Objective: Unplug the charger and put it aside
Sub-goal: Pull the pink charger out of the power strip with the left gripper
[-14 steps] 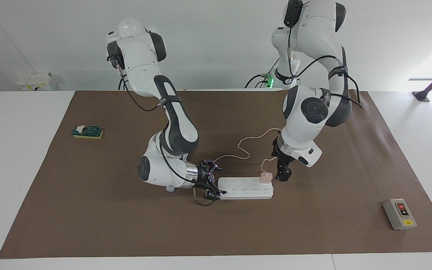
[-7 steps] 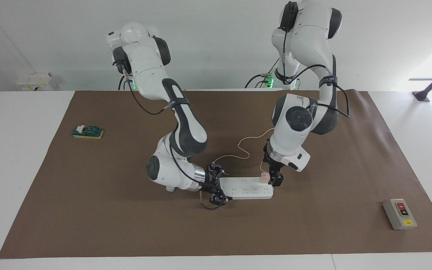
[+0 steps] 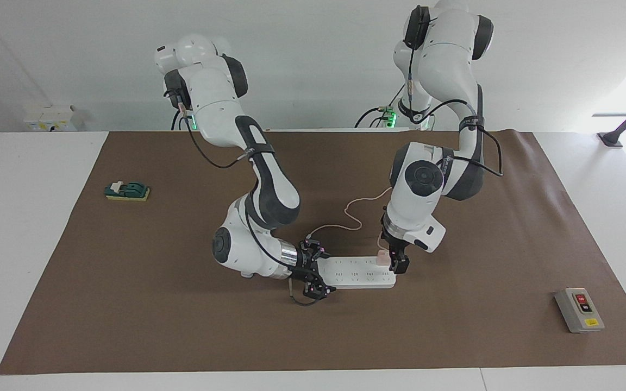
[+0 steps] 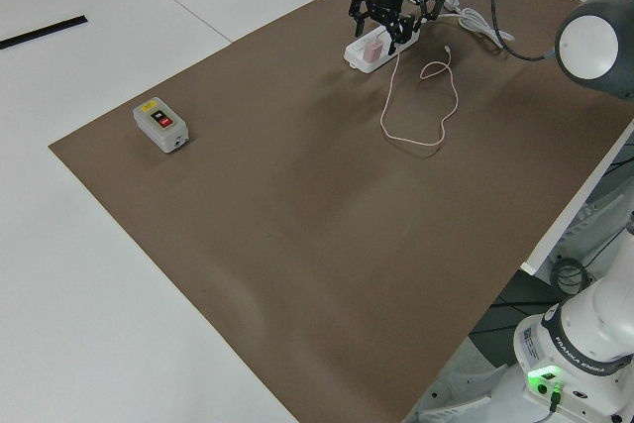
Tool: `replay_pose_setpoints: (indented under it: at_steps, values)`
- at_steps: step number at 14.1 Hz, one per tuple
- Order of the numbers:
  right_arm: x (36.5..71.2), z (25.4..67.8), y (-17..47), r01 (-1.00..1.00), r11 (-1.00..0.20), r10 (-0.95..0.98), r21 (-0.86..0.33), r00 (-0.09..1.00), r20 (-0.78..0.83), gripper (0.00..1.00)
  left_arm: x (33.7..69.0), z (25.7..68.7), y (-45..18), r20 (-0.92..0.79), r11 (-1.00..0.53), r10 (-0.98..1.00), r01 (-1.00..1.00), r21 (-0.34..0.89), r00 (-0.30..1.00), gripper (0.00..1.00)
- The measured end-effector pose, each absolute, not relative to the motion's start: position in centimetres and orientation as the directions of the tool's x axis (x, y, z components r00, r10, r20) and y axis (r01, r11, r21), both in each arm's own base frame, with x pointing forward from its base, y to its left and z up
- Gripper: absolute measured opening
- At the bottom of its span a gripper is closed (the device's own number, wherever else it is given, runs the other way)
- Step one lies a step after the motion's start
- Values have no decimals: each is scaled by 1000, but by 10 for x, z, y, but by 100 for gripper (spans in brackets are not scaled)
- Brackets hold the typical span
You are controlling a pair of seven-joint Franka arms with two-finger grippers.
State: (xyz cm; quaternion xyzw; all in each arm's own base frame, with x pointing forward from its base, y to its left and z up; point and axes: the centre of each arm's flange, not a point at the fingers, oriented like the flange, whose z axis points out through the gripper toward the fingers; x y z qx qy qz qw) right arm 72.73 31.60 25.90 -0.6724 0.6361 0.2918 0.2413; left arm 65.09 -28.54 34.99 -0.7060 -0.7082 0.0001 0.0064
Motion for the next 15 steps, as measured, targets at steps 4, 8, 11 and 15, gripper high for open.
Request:
replay_pose_setpoints:
  at_steps: [4,8,11,15]
  values:
    - [726,258,318,-995,-93,-713,43,37,-700,100,650,347,-289,11,2,1000,1000,-8,-2,100]
    - [725,258,319,-992,-126,-707,13,80,-703,100,650,344,-290,12,1,1000,1000,-10,-1,100]
    - [725,258,319,-992,-129,-706,10,85,-703,100,650,339,-292,11,-2,1000,1000,-8,2,100]
    - [725,253,317,-993,-116,-693,26,62,-718,100,650,334,-294,13,-5,1000,1000,-13,5,100]
